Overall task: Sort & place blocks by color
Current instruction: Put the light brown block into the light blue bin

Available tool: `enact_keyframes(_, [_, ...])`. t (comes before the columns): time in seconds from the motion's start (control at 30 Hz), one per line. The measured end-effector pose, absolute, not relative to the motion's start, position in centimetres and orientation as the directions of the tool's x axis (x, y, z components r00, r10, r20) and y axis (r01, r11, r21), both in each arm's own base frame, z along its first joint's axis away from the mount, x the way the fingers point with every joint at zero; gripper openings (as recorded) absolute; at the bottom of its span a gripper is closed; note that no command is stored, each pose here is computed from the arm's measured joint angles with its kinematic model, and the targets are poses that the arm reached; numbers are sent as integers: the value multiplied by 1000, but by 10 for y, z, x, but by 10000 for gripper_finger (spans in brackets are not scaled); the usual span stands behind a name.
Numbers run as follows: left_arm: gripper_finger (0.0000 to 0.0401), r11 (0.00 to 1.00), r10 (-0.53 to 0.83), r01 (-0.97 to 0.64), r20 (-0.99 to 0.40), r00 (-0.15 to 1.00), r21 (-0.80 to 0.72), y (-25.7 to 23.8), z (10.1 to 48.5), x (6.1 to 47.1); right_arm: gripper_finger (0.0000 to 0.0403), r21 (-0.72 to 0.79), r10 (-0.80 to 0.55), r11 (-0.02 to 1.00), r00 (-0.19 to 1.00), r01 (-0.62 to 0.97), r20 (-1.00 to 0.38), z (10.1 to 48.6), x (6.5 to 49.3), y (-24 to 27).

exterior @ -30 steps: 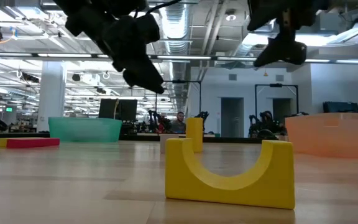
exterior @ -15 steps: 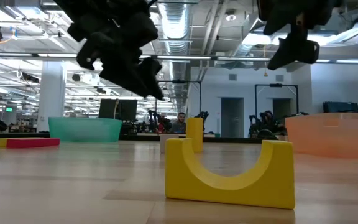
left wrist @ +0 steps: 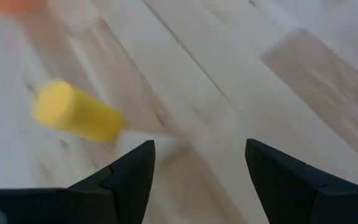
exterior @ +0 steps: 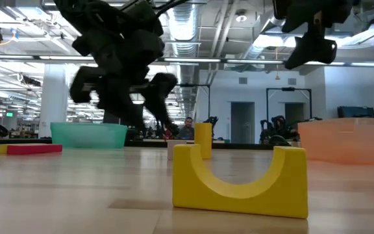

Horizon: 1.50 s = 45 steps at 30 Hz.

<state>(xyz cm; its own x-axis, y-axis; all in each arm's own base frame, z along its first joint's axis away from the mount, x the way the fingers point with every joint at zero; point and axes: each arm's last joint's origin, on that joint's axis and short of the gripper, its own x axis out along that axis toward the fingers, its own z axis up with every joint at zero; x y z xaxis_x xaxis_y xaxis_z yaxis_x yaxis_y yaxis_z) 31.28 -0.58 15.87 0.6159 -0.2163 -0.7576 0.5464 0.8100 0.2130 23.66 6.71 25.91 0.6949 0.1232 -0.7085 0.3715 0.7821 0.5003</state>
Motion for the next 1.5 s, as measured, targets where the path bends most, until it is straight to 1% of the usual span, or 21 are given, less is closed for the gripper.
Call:
enact_keyframes(0.13, [238, 814, -174, 513, -728, 663, 273, -4, 162, 317, 327, 502, 124, 782, 697, 370, -706, 260, 236, 67])
enact_keyframes(0.27, [238, 810, -170, 504, -703, 691, 300, -4, 160, 323, 327, 503, 124, 781, 699, 369, -705, 260, 236, 67])
enact_keyframes(0.47, [238, 809, -168, 507, -711, 682, 296, -4, 144, 329, 327, 520, 126, 766, 704, 379, -699, 261, 236, 67])
enact_keyframes(0.6, [238, 791, -167, 520, -704, 690, 323, -3, 145, 330, 327, 536, 131, 761, 723, 366, -679, 263, 238, 67])
enact_keyframes(0.8, [238, 785, -193, 542, -714, 673, 299, -1, 140, 330, 327, 545, 123, 753, 734, 369, -667, 264, 240, 64])
enact_keyframes(0.87, [238, 789, -181, 527, -701, 690, 315, 1, 139, 333, 327, 546, 122, 752, 736, 370, -666, 264, 240, 64])
enact_keyframes(1.03, [238, 822, -172, 487, -686, 707, 295, 10, 136, 335, 327, 540, 116, 757, 737, 368, -666, 264, 240, 64])
enact_keyframes(1.13, [238, 842, -176, 473, -696, 696, 260, 13, 133, 334, 327, 531, 101, 761, 740, 373, -665, 264, 240, 64])
enact_keyframes(1.33, [238, 849, -186, 475, -711, 678, 230, 15, 127, 335, 327, 514, 81, 772, 745, 373, -662, 264, 241, 61])
enact_keyframes(1.5, [238, 877, -182, 440, -715, 675, 193, 15, 125, 335, 327, 515, 79, 771, 746, 375, -661, 264, 242, 60])
